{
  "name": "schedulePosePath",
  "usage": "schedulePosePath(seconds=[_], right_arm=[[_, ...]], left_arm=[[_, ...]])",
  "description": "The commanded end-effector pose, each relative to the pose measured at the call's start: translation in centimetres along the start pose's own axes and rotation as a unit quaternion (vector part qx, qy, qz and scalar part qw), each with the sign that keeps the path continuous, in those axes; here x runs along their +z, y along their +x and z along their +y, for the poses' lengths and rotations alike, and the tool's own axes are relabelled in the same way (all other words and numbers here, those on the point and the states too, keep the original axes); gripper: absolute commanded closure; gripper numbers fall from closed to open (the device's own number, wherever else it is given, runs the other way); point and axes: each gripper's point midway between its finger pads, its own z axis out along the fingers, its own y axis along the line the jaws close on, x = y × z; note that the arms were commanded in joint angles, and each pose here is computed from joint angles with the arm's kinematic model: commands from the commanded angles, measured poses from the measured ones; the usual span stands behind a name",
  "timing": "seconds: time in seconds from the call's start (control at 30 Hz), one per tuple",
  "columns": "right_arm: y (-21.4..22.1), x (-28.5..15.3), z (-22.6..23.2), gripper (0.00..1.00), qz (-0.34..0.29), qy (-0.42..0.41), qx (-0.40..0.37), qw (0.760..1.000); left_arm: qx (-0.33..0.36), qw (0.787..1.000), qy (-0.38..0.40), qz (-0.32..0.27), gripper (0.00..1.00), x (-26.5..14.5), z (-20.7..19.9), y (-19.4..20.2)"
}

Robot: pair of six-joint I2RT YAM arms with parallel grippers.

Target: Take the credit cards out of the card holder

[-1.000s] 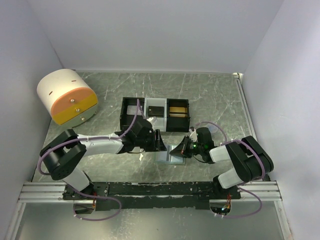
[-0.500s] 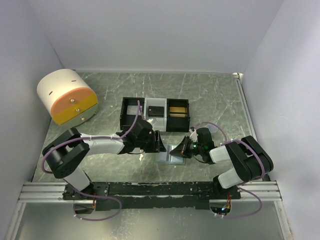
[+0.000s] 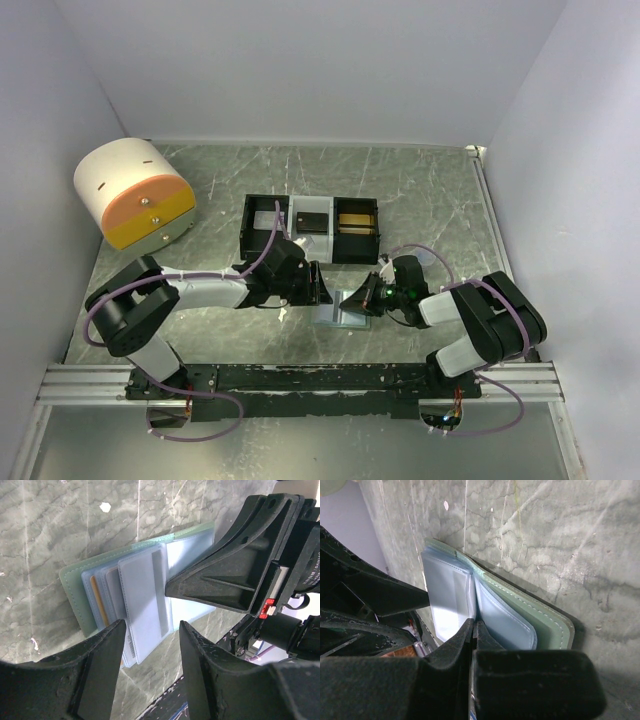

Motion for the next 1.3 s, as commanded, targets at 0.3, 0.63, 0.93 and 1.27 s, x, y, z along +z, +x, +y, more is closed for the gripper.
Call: schedulePosePath(seconds=[0.3, 0.63, 0.93, 1.27], right_arm=[[2.9, -0.9, -6.8, 1.00, 0.017, 0.132, 0.044, 0.990], [2.2, -0.8, -5.0, 0.97, 0.017, 0.103, 0.029, 0.994], [-2.1, -2.4, 0.7, 0.68, -0.033, 0.076, -0.037, 0.996], [-7.8, -8.5, 0.7, 0.61, -0.183, 0.231, -0.064, 0.953]], left_arm=[[0.024, 0.999, 0.018, 0.011, 0.42, 0.8, -1.4, 0.5], [0.059, 0.998, 0.021, 0.016, 0.53, 1.1, -3.4, 0.5], [0.072, 0.997, 0.028, 0.021, 0.57, 1.4, -4.3, 0.2], [0.109, 0.989, 0.088, 0.055, 0.41, 2.2, -7.6, 1.4]])
